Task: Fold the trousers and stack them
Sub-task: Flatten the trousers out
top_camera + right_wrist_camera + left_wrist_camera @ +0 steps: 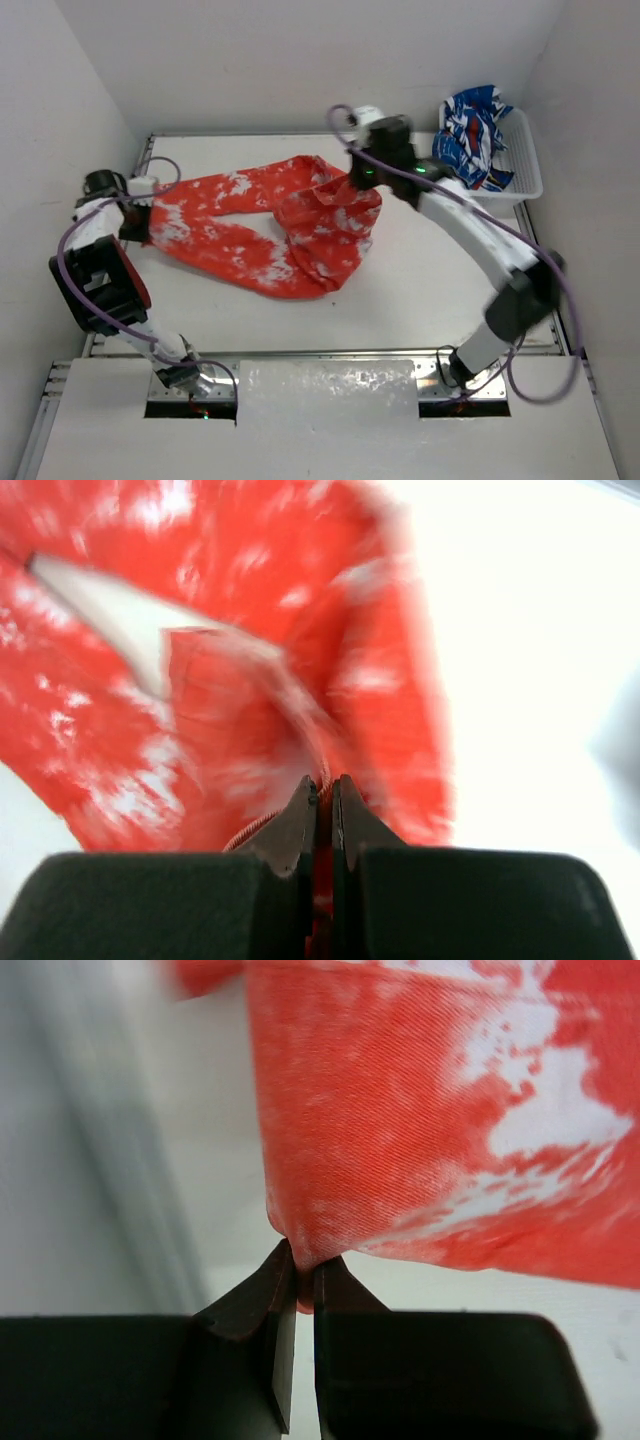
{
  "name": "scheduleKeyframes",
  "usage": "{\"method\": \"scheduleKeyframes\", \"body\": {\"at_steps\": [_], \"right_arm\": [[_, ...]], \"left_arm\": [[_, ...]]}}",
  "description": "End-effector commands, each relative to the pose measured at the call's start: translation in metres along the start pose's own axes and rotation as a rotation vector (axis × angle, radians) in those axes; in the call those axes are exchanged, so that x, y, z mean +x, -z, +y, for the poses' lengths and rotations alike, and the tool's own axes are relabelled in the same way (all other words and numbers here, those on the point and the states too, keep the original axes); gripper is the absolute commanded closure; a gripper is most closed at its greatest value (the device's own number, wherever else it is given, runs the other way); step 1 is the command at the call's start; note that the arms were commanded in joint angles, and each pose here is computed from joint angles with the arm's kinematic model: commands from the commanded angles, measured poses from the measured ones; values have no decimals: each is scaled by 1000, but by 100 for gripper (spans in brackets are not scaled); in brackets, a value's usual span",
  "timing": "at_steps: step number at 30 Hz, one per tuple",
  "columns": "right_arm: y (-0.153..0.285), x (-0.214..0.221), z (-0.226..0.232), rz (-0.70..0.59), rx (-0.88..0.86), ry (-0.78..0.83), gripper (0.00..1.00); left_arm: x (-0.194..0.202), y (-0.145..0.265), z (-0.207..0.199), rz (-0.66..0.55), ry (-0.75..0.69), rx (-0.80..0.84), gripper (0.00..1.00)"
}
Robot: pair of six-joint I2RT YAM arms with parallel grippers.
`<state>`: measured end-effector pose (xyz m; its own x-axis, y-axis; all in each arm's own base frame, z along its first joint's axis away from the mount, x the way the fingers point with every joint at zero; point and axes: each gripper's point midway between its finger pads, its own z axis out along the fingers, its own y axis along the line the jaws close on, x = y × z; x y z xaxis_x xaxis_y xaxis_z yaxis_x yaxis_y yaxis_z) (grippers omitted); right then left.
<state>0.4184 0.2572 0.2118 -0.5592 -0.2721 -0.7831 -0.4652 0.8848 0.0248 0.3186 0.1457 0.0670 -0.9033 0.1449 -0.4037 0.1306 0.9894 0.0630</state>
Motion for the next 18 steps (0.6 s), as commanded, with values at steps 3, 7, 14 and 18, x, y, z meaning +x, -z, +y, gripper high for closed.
{"method": "scheduleKeyframes", "body": {"at_steps": [3, 7, 14, 18], "right_arm": [[105, 25, -92, -193, 183, -271, 100], [148, 83, -173, -203, 435, -430, 100], [137, 160, -223, -58, 588, -537, 25], [130, 156, -235, -12, 586, -579, 22]], "left_arm": [[-33, 62, 36, -177, -26, -141, 100], [-29, 61, 33, -181, -33, -145, 100], [-28, 63, 11, -196, -25, -47, 100], [-18, 59, -14, -178, -77, 41, 100]]}}
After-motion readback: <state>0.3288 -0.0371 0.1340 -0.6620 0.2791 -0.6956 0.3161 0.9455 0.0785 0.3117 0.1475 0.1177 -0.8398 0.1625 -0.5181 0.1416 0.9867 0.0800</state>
